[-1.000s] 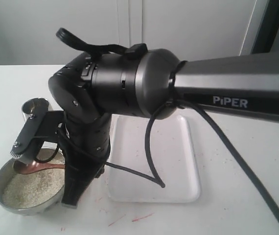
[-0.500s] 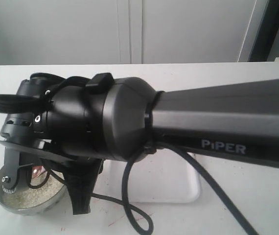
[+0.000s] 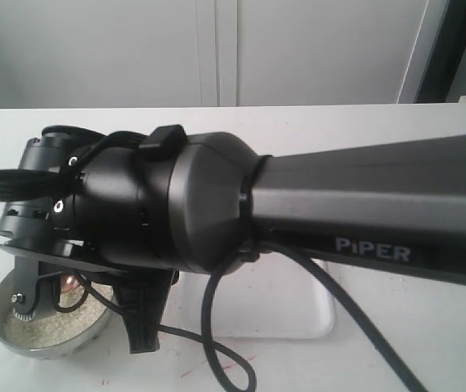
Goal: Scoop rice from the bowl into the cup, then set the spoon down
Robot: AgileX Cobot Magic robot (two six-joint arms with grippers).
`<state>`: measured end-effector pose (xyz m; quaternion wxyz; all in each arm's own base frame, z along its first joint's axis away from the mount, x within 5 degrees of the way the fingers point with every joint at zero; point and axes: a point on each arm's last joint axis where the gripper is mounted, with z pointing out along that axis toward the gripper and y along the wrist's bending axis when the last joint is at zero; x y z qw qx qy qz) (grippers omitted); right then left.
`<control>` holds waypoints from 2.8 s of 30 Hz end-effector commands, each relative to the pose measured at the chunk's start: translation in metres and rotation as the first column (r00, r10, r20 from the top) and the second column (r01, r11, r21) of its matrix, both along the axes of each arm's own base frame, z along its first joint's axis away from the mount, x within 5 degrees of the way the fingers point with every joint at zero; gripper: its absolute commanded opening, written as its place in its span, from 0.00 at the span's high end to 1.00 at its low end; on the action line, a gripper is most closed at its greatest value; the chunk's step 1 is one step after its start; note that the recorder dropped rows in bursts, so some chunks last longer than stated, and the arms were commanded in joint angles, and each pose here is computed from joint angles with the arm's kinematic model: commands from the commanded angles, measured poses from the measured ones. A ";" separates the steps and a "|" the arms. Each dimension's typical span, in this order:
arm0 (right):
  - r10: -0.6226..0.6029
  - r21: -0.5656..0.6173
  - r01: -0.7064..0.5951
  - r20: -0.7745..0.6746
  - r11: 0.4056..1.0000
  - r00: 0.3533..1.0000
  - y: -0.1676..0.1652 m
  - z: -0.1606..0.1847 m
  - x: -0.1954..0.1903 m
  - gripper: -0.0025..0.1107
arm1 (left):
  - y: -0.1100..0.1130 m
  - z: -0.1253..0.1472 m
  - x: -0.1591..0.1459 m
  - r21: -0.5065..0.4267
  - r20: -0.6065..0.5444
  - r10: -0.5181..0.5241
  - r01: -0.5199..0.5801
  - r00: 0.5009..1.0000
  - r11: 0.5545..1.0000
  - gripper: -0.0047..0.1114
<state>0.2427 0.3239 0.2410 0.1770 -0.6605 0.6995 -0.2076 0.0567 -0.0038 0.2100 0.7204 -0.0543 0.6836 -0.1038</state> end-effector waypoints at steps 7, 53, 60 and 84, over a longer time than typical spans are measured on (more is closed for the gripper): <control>-0.003 -0.019 0.003 -0.014 1.000 1.000 0.002 -0.005 0.000 0.98 | 0.000 0.001 -0.001 -0.011 0.004 -0.004 0.004 1.000 1.000 0.84; -0.298 0.169 0.352 -0.278 0.921 0.913 0.001 -0.027 0.002 0.98 | 0.000 0.001 -0.001 -0.011 0.004 -0.004 0.004 1.000 1.000 0.84; -0.322 0.227 0.420 -0.367 0.879 0.873 -0.001 -0.021 0.003 0.98 | 0.000 0.001 -0.001 -0.011 0.004 -0.004 0.004 1.000 1.000 0.84; -0.340 0.348 0.493 -0.415 0.798 0.844 -0.012 0.018 0.008 0.98 | 0.000 0.001 -0.001 -0.011 0.004 -0.004 0.004 1.000 1.000 0.84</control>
